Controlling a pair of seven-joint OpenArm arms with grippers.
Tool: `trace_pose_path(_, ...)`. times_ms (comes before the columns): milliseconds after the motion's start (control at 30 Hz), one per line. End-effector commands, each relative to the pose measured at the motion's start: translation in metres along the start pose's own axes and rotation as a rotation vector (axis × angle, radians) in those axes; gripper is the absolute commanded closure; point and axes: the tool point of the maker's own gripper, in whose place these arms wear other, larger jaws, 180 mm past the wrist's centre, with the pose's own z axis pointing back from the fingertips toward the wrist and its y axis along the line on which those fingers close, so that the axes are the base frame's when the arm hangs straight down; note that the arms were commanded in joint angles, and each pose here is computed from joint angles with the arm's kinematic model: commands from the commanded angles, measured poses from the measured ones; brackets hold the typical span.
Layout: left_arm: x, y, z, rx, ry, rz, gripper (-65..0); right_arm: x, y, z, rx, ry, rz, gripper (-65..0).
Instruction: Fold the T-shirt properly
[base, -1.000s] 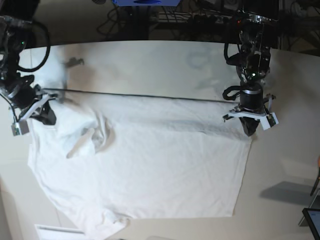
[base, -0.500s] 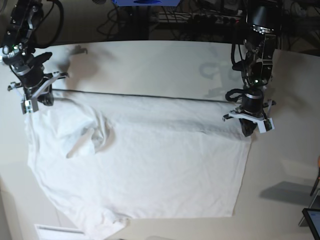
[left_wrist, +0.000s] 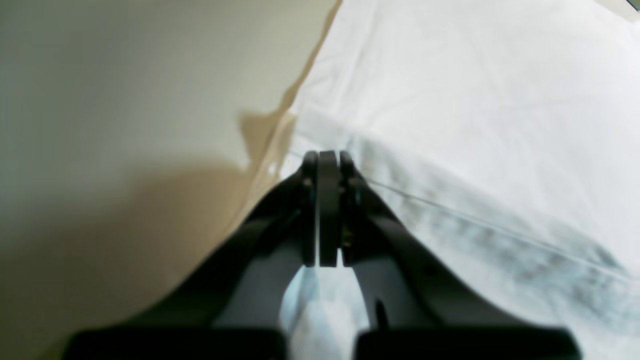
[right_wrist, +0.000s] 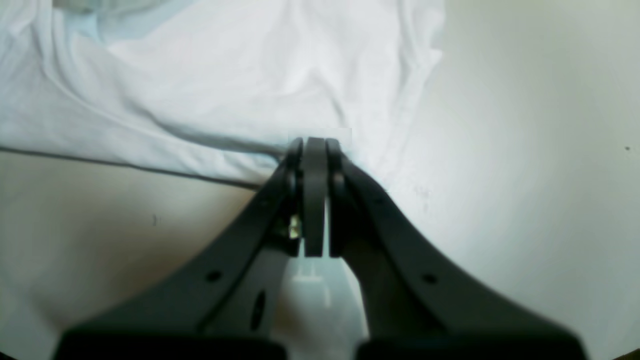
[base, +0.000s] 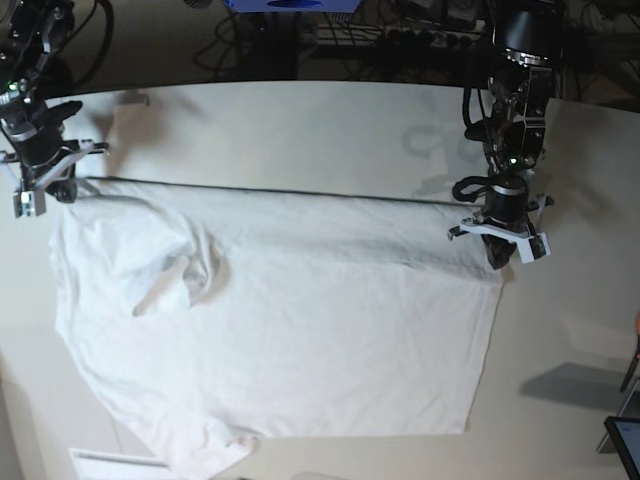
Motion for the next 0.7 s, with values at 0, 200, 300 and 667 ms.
trace_pose_path(0, 0.019, 0.002, -0.002, 0.001, -0.057, -0.017, 0.0, 0.004, -0.003, 0.0, -0.001, -0.014, 0.003, -1.6)
trace_pose_path(200, 0.016, 0.004, 0.001, 0.023, -0.071, -0.157, 0.0, -0.011, -0.008, -0.022, 0.014, 0.034, -0.058, -1.5)
trace_pose_path(300, 0.005, 0.008, 0.005, 0.041, -0.055, -0.188, 0.0, -0.011, -0.01, -0.03, 0.017, 0.036, -0.075, -1.3)
trace_pose_path(667, -0.017, 0.02, 0.005, 0.068, 0.001, -0.191, 0.0, -0.008, -0.04, -0.049, -0.008, 0.067, -0.077, -1.3)
